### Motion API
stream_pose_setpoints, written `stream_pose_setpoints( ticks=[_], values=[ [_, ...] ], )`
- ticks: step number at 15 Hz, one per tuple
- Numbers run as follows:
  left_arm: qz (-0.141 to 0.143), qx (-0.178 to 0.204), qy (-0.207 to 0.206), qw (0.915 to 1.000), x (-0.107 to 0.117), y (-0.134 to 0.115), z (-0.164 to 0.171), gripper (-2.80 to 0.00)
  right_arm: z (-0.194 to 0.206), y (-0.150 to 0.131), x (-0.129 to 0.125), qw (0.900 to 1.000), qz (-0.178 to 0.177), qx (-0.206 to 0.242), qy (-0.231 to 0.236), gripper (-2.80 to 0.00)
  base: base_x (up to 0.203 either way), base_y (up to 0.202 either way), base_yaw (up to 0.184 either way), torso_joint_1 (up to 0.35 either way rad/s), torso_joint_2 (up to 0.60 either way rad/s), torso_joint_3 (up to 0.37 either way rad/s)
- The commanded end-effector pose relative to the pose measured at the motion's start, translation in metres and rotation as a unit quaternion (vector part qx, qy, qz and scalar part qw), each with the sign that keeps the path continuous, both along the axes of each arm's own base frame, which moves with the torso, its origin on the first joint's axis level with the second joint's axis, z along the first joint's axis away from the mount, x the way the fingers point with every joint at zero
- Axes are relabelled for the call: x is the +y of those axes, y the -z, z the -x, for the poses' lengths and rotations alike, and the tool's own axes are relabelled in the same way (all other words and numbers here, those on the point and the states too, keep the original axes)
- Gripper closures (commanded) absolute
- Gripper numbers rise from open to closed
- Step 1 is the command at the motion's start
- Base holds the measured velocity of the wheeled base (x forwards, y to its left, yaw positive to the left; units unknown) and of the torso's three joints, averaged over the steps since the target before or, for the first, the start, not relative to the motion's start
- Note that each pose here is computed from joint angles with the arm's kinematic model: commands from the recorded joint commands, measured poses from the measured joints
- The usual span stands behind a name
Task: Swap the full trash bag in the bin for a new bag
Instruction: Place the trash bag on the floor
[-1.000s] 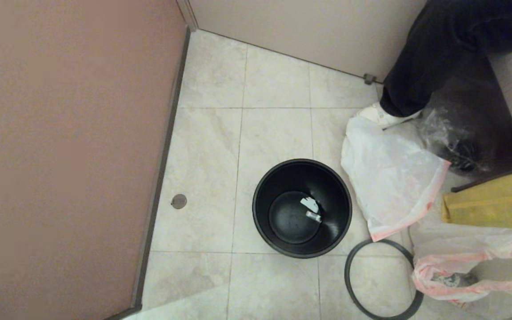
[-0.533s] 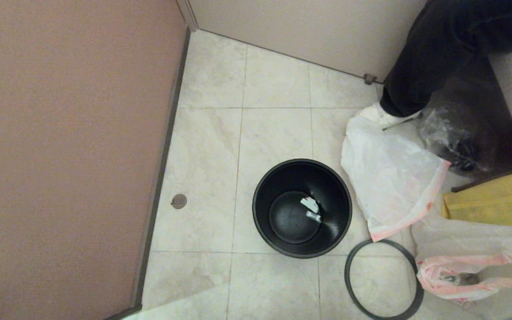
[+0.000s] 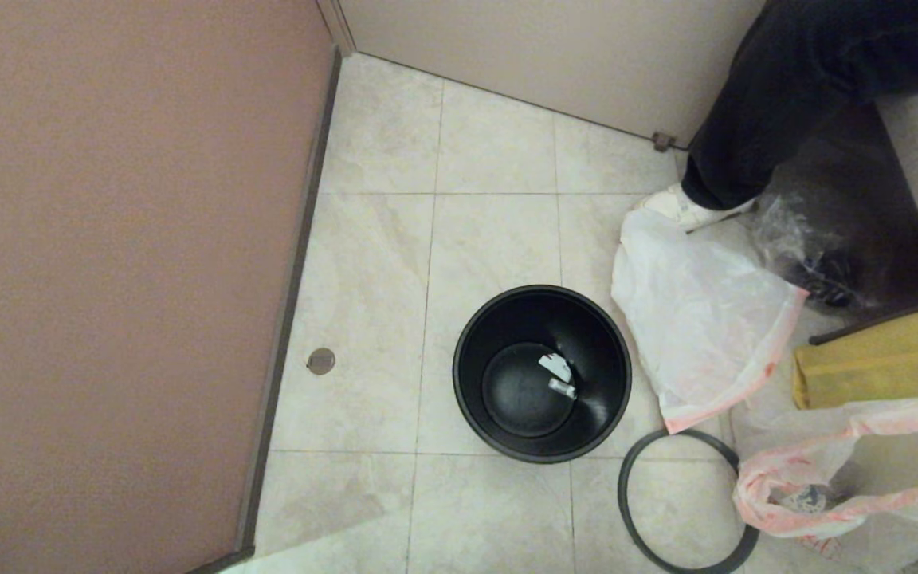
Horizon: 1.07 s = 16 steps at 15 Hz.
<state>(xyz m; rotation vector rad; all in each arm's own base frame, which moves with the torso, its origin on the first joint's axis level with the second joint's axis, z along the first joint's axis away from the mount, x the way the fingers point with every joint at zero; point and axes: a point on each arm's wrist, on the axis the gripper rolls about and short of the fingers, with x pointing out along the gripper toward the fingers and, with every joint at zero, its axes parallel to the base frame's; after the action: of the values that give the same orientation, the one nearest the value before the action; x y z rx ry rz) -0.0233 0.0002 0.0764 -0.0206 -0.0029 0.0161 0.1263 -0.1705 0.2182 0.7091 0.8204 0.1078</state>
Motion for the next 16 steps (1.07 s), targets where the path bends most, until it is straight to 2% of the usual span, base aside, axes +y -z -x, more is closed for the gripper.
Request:
stream_pose_setpoints(
  ticks=[1, 5, 10, 11, 14, 16],
  values=[
    [0.0, 0.001, 0.0, 1.0, 0.0, 0.0, 0.0, 0.0, 0.0, -0.001, 0.0, 1.0, -0.001, -0.004, -0.001, -2.8, 0.0, 0.0, 0.0, 0.0, 0.0, 0.0],
    [0.0, 0.001, 0.0, 1.0, 0.0, 0.0, 0.0, 0.0, 0.006, -0.015, 0.011, 0.999, 0.027, -0.024, -0.004, -2.8, 0.0, 0.0, 0.0, 0.0, 0.0, 0.0],
    [0.0, 0.001, 0.0, 1.0, 0.0, 0.0, 0.0, 0.0, -0.01, -0.032, 0.047, 0.995, 0.044, -0.045, -0.078, -2.8, 0.0, 0.0, 0.0, 0.0, 0.0, 0.0],
    [0.0, 0.001, 0.0, 1.0, 0.0, 0.0, 0.0, 0.0, -0.016, -0.038, 0.052, 0.993, 0.045, -0.05, -0.092, 0.0, 0.0, 0.0, 0.0, 0.0, 0.0, 0.0],
    [0.0, 0.001, 0.0, 1.0, 0.0, 0.0, 0.0, 0.0, -0.044, -0.062, 0.061, 0.991, 0.037, -0.057, -0.111, 0.0, 0.0, 0.0, 0.0, 0.0, 0.0, 0.0],
    [0.0, 0.001, 0.0, 1.0, 0.0, 0.0, 0.0, 0.0, -0.076, -0.065, 0.065, 0.993, 0.036, -0.014, -0.11, 0.0, 0.0, 0.0, 0.0, 0.0, 0.0, 0.0]
  ],
)
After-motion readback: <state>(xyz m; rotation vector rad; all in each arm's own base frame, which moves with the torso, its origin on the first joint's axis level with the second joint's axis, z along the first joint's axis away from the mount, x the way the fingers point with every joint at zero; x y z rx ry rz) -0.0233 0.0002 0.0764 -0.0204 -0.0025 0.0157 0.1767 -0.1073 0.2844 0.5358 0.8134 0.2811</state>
